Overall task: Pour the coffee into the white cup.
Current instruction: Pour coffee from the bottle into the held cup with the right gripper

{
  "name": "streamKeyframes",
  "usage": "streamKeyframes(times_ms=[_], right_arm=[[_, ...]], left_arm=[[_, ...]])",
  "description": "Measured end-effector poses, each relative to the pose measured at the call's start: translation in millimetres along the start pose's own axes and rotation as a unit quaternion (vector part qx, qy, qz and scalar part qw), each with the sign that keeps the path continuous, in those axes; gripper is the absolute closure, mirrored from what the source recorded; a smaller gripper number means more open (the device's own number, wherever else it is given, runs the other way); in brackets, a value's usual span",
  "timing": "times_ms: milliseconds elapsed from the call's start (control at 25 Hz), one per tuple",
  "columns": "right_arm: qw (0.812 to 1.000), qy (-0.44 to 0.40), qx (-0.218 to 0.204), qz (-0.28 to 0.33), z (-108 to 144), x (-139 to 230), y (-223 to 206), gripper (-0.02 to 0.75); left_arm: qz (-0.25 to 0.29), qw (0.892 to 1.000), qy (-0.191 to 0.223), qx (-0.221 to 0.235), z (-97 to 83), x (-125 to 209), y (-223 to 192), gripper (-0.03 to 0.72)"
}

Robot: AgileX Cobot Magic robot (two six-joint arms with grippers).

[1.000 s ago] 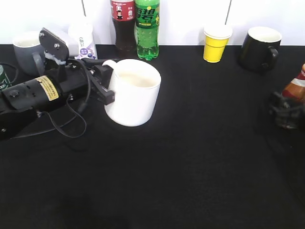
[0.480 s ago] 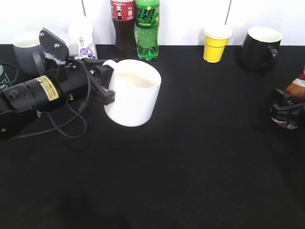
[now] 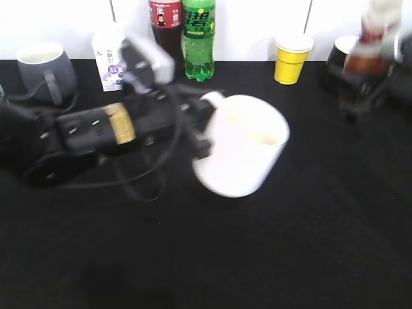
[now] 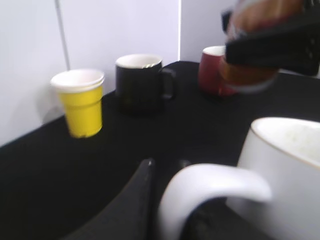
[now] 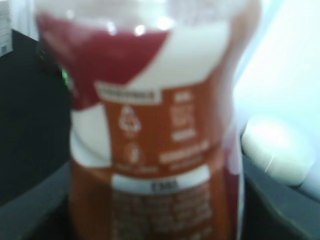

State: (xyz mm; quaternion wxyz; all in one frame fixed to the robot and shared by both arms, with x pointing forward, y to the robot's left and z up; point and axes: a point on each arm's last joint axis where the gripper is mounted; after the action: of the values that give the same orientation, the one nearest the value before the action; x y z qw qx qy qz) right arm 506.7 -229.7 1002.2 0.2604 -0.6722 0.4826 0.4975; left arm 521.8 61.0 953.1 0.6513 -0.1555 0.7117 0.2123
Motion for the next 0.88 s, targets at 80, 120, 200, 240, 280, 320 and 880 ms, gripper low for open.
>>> streamKeyframes(times_ms=[80, 120, 200, 240, 280, 320, 880], right_arm=[[0.996, 0.079, -0.011, -0.026, -5, -24, 3, 0.223], [0.992, 0.116, -0.013, -0.039, -7, -32, 4, 0.223], [0.988, 0.143, -0.007, -0.055, -11, -44, 6, 0.224], [0.986, 0.153, -0.002, -0.063, -13, -49, 7, 0.224], [0.984, 0.163, 0.002, -0.069, -15, -54, 7, 0.224], [0.982, 0.175, 0.004, -0.073, -16, -56, 7, 0.224], [0.914, 0.392, 0.0, -0.101, -20, -78, 1, 0.224]], left_arm=[[-0.009, 1.0, -0.011, 0.012, -7.5, -11, -12, 0.585], [-0.017, 1.0, -0.014, 0.017, -10.7, -17, -16, 0.585], [-0.039, 0.999, -0.011, 0.023, -13.2, -26, -21, 0.585], [-0.053, 0.998, -0.005, 0.024, -13.9, -29, -22, 0.584], [-0.071, 0.997, 0.013, 0.02, -13.0, -33, -22, 0.584], [-0.085, 0.996, 0.028, 0.017, -12.1, -36, -22, 0.584], [-0.106, 0.99, 0.082, 0.043, -33.1, -39, -27, 0.618]])
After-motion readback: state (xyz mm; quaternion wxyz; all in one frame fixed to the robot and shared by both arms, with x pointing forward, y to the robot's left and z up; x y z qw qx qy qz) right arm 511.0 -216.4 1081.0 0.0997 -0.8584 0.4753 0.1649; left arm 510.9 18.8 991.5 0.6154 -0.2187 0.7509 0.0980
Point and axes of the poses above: a point on each arm's last joint axis where the gripper is mounted, y pointing back along that axis away from the gripper, z along the wrist's bending axis when the last joint is at zero, x = y × z, and after that the axes turned 4 degrees about y, right-handed
